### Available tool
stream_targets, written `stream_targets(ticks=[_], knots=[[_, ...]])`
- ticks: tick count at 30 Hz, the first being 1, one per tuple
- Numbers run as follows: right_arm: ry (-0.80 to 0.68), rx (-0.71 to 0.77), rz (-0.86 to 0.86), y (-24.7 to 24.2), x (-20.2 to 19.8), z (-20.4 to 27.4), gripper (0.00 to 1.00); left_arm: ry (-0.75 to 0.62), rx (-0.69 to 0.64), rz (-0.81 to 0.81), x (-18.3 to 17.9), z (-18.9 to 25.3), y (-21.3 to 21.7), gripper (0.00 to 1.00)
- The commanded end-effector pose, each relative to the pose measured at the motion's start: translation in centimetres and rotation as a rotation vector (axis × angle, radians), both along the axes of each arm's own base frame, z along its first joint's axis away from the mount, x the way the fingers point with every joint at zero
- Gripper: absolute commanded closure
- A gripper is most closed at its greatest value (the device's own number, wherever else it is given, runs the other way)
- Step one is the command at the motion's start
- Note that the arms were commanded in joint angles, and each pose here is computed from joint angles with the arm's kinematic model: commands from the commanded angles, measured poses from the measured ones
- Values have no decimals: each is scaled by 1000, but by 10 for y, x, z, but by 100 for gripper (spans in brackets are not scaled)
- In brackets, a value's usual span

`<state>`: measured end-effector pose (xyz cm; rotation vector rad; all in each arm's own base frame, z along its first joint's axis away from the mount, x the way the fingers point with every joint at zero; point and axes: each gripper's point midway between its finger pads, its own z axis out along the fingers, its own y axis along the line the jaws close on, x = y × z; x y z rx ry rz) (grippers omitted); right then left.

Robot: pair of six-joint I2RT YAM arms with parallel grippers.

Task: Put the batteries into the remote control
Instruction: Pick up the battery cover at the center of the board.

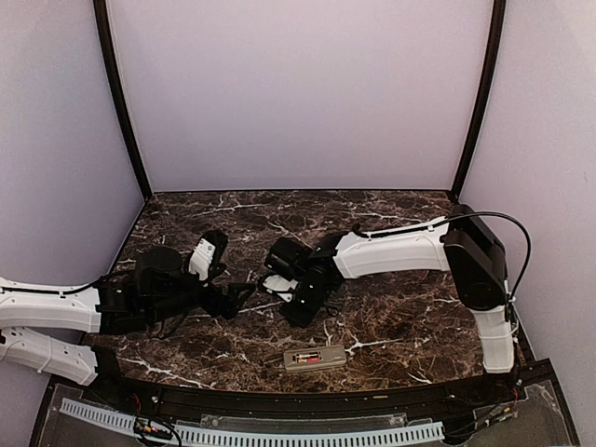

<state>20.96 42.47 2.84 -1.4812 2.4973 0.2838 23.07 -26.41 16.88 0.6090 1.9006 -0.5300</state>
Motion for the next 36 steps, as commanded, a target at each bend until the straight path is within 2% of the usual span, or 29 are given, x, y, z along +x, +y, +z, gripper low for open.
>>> stream_targets(ticks=[1,6,12,26,29,33,36], knots=[[5,-43,4,-8,-7,-10,81,-4,1,17,1,-3,6,7],[8,-47,8,-8,-8,-14,81,-2,0,13,1,-4,4,7],[9,-47,10,-6,-8,-16,89,-5,1,6,0,-3,3,7],[5,-57,14,-4,-6,-20,87,3,2,-7,0,-5,0,7],[9,-65,14,-6,-6,-24,89,4,1,-8,0,-5,0,7],[11,-70,11,-7,-7,-24,100,3,1,-9,-1,-5,0,7],[14,-58,14,-6,-8,-17,100,-6,0,-16,-1,-3,0,7]])
